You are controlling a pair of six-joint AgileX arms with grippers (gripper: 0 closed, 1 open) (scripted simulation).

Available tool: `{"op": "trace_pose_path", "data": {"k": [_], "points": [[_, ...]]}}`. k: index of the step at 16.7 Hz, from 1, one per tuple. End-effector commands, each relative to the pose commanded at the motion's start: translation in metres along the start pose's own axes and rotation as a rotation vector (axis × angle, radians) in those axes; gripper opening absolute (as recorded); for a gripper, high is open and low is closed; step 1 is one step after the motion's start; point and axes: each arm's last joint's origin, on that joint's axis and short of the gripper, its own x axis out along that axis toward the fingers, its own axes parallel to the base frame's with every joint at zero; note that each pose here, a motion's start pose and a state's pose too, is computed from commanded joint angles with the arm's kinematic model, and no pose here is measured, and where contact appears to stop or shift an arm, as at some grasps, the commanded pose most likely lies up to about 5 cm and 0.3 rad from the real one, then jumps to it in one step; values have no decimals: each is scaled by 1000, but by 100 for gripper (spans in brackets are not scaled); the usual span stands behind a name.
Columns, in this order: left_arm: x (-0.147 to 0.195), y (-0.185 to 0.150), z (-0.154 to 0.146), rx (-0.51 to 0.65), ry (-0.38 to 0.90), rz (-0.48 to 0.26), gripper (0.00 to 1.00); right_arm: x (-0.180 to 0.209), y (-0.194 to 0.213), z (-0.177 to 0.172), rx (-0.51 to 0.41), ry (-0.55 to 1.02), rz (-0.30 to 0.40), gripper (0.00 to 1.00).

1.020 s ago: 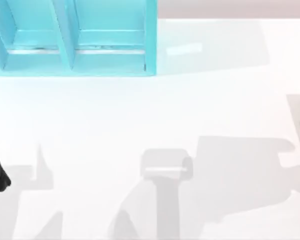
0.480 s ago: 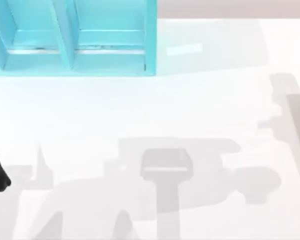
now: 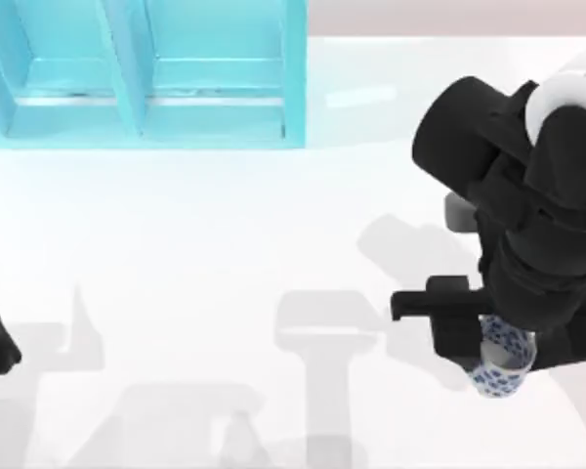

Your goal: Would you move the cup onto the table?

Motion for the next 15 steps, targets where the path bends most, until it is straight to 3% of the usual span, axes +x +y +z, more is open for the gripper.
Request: {"op": "trace_pose_path", "data": {"k": [5, 15], "points": [[0, 0, 0, 0, 0, 0, 100, 0, 30, -58, 2, -18, 16, 0], [0, 0, 0, 0, 0, 0, 100, 17, 33, -60, 5, -19, 18, 0]]}}
